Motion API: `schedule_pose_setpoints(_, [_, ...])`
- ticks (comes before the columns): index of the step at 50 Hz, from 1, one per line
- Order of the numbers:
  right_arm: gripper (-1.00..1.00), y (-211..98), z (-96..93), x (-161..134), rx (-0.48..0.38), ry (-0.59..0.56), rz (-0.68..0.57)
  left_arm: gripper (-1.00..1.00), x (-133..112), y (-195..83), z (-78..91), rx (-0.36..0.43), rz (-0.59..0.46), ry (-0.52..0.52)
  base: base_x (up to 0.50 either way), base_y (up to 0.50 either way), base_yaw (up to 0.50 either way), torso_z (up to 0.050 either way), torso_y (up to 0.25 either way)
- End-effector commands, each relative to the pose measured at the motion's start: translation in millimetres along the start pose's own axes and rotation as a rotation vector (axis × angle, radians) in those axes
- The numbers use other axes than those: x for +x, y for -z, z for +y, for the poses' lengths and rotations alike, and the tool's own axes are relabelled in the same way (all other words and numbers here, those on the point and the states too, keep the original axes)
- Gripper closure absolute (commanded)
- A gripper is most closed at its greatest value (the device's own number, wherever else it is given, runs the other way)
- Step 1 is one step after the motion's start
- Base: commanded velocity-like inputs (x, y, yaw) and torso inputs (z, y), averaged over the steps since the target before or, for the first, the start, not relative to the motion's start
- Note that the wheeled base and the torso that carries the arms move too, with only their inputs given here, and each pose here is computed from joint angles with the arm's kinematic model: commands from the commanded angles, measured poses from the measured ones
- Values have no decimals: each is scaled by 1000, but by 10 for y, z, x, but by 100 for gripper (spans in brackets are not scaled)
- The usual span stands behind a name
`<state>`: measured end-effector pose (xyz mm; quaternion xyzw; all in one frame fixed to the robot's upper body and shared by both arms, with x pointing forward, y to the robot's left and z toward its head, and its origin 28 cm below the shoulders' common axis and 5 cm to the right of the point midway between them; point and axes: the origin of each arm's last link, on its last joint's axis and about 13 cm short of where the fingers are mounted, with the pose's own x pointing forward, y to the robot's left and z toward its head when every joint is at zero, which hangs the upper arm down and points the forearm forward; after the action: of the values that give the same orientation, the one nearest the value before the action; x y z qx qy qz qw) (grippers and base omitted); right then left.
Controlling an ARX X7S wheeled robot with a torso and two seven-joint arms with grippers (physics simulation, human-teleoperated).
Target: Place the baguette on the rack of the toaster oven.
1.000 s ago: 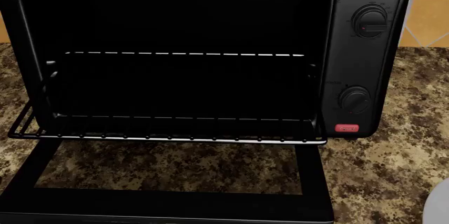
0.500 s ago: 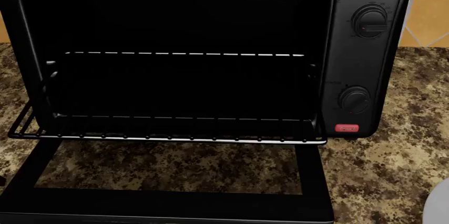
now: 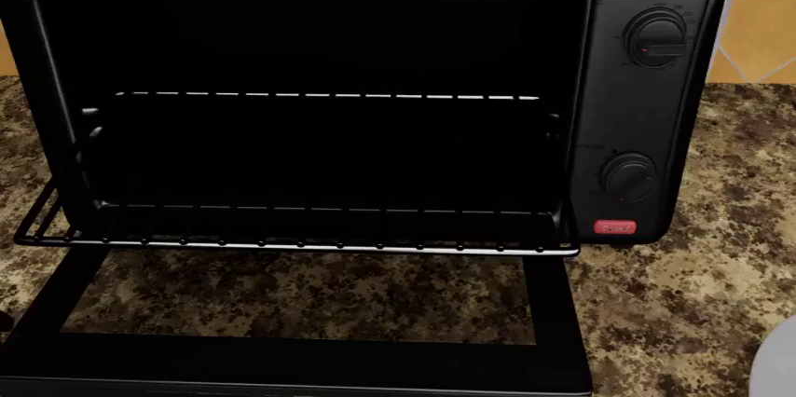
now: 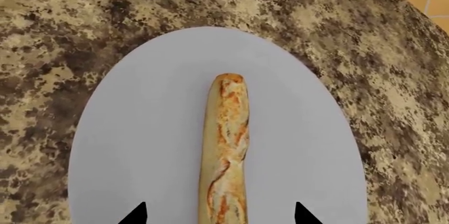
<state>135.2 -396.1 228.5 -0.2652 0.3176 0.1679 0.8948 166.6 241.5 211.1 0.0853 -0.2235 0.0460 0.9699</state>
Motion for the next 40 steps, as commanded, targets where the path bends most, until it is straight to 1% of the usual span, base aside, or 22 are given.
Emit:
schedule_pose_setpoints(1, [-100, 36, -28, 40, 73, -59, -39, -100, -3, 4, -2, 5, 0, -1, 0, 0, 0, 0, 0])
schedule_pose_setpoints(4, [-100, 58, -24, 53, 63, -52, -24, -100, -2, 2, -4, 6, -1, 0, 0, 0, 0, 0, 0])
schedule_pose_setpoints(7, [-100, 79, -32, 59, 74, -48, -13, -100, -3, 4, -2, 7, -2, 0, 0, 0, 0, 0, 0])
schedule_pose_setpoints(8, [-100, 88, -26, 67, 56, -29, 13, -100, -2, 8, -2, 7, -2, 1, 0, 0, 0, 0, 0])
schedule_pose_setpoints(9, [-100, 83, -16, 64, 74, -54, -9, -100, -2, 5, -2, 6, -2, 2, 0, 0, 0, 0, 0])
schedule_pose_setpoints(11, [-100, 97, -19, 76, 60, -37, 10, -100, -2, -2, -4, 7, -4, 2, 0, 0, 0, 0, 0])
schedule_pose_setpoints(12, [-100, 113, -24, 86, 74, -41, 16, -100, -3, -1, -2, 6, -4, 1, 0, 0, 0, 0, 0])
schedule_pose_setpoints(17, [-100, 159, -36, 112, 89, -36, 31, -100, -2, -2, -3, 6, -6, 3, 0, 0, 0, 0, 0])
schedule_pose_setpoints(40, [-100, 249, -59, 172, 97, -27, 89, -100, -7, 8, -9, 15, -6, 7, 0, 0, 0, 0, 0])
